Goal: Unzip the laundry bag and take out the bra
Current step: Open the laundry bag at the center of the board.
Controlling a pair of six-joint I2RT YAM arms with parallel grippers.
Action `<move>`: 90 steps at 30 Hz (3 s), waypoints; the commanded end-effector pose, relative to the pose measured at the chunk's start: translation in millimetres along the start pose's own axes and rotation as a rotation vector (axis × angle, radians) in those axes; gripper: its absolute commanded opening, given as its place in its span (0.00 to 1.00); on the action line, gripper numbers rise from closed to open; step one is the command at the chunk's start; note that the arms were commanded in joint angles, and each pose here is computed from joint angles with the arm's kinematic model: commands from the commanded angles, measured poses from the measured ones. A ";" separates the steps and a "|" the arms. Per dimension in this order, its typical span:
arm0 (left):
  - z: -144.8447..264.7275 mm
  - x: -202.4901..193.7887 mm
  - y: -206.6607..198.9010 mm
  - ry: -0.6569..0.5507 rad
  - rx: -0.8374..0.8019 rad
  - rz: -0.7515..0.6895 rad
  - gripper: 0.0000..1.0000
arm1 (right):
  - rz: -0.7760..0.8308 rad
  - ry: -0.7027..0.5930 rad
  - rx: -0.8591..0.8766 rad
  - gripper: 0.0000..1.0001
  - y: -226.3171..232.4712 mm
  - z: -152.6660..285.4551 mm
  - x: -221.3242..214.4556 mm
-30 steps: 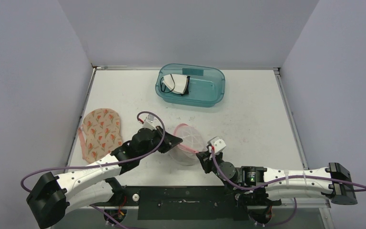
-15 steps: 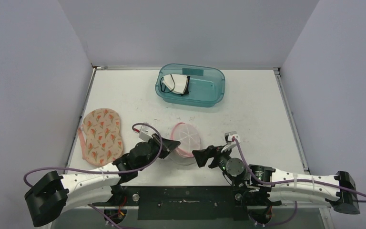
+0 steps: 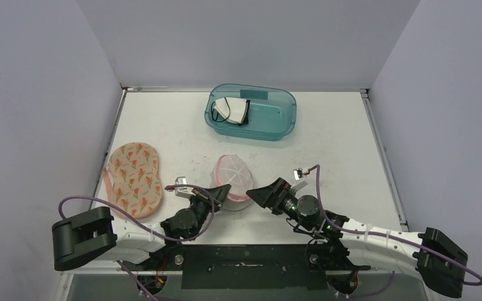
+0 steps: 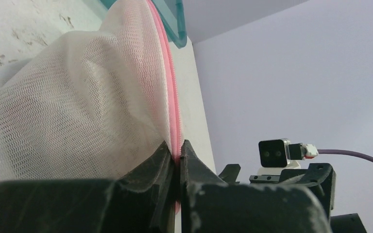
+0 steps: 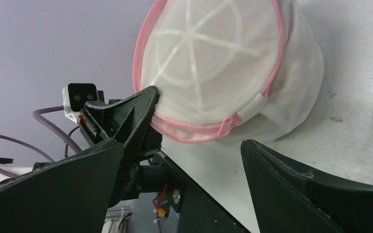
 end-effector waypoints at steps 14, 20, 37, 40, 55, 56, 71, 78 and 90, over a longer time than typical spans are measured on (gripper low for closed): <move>-9.6 -1.4 -25.7 -0.179 -0.116 0.020 0.00 | -0.261 0.037 0.062 0.93 6.6 -31.1 1.1; -5.3 -3.9 -24.6 -0.174 -0.105 -0.003 0.00 | -0.308 0.031 0.044 0.88 -1.5 -44.0 1.8; -3.7 -11.7 -18.4 -0.158 -0.086 -0.040 0.11 | -0.277 0.030 0.095 0.07 -1.0 -55.1 6.0; 1.8 -6.0 -14.1 -0.157 -0.082 -0.056 0.42 | -0.171 0.044 0.062 0.05 -3.2 -49.5 9.6; 42.9 71.2 -47.6 0.026 0.154 -0.443 0.96 | 0.704 0.204 -0.111 0.05 47.8 -36.7 84.6; 44.7 76.8 -51.9 0.024 0.151 -0.461 0.96 | 0.718 0.214 -0.083 0.05 52.6 -38.2 84.6; 54.4 116.7 -73.0 -0.080 0.134 -0.522 0.96 | 0.926 0.383 0.269 0.05 152.8 -51.3 43.4; 60.6 108.6 -41.1 -0.077 0.168 -0.525 0.97 | 0.943 0.350 0.047 0.05 66.9 -41.6 40.7; 48.0 58.5 -3.6 0.126 0.150 -0.521 0.98 | 0.917 0.288 0.033 0.05 16.0 -16.8 27.1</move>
Point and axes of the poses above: each gripper's point midway between its finger pads, its own z axis back along the fingers, its own y axis along the line the jaws close on, x = y × z, the point moved 10 cm from there along z, back along the fingers, and after that the axes turned 8 degrees about -z, right-handed, at the moved point
